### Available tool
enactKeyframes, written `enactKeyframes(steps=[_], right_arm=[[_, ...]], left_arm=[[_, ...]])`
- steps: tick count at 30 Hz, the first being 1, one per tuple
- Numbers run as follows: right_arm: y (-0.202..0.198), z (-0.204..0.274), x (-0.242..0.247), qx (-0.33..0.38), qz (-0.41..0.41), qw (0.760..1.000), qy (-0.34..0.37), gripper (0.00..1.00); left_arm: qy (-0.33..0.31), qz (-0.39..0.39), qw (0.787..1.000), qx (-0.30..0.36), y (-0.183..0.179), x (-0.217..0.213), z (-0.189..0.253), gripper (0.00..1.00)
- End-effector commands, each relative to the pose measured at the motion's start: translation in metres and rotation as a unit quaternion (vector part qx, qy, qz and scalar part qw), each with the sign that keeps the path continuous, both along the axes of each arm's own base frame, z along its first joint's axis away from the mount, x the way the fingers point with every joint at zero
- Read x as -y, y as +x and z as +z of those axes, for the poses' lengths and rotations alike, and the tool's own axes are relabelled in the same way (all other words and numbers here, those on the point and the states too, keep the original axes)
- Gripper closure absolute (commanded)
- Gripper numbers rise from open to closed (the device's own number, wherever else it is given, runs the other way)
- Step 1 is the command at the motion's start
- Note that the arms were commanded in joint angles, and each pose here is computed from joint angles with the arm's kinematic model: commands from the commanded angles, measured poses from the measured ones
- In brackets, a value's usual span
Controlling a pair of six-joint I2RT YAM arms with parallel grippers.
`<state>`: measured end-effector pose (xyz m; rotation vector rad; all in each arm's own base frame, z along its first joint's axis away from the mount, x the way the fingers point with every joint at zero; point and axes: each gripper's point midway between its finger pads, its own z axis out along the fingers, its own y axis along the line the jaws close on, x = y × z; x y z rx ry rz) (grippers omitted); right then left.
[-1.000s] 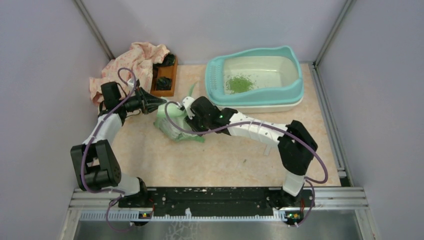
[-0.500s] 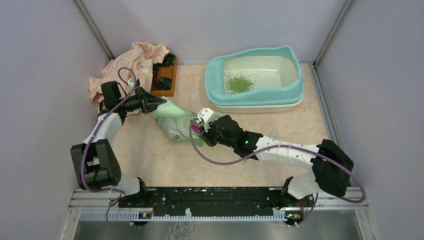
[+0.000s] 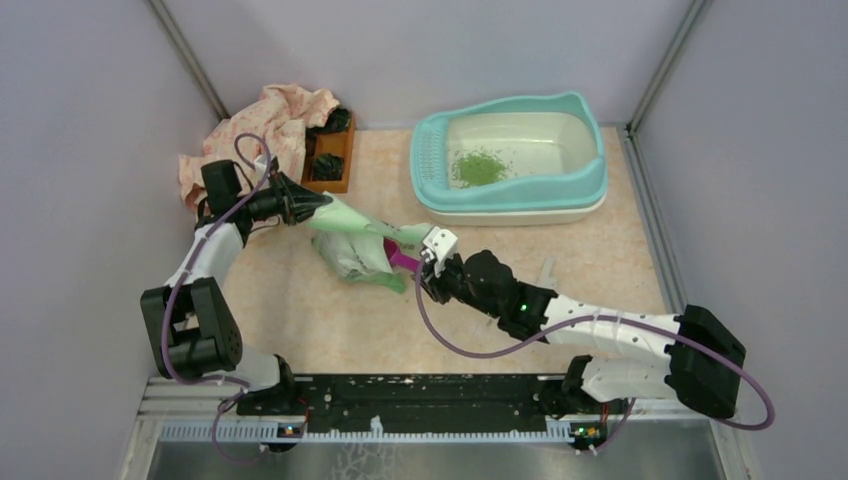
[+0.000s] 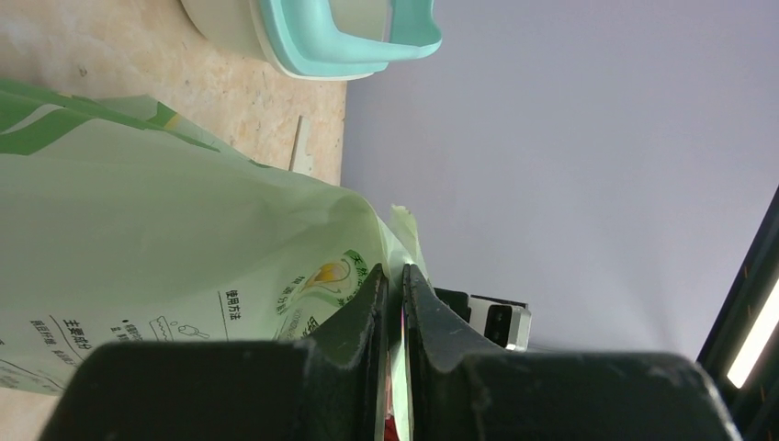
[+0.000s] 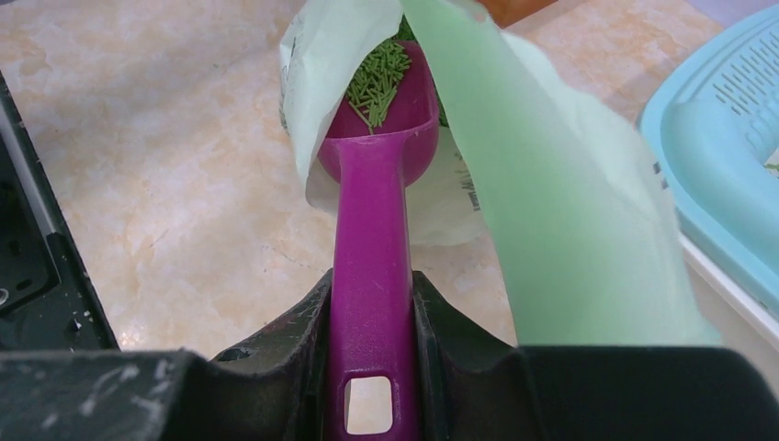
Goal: Fill the litter box with clean litter
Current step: 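Scoop the cat litter from the cat litter bag.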
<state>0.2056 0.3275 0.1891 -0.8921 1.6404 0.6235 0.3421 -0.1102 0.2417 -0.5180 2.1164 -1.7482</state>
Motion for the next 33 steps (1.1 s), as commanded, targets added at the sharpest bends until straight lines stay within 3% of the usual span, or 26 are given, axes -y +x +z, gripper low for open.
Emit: enactKeyframes(steps=[1,33], right_arm=[[-0.009,0.041,-0.002,0.037,0.008,0.996,0.083,1.0],[-0.034,0.033,0.062,0.037,-0.038,0.988,0.143,1.0]], left_arm=[[0.016,0.007,1.0,0.022,0.009,-0.003,0.008,0.85],[0.028,0.022,0.999,0.037,0.022,-0.007,0.037,0.85]])
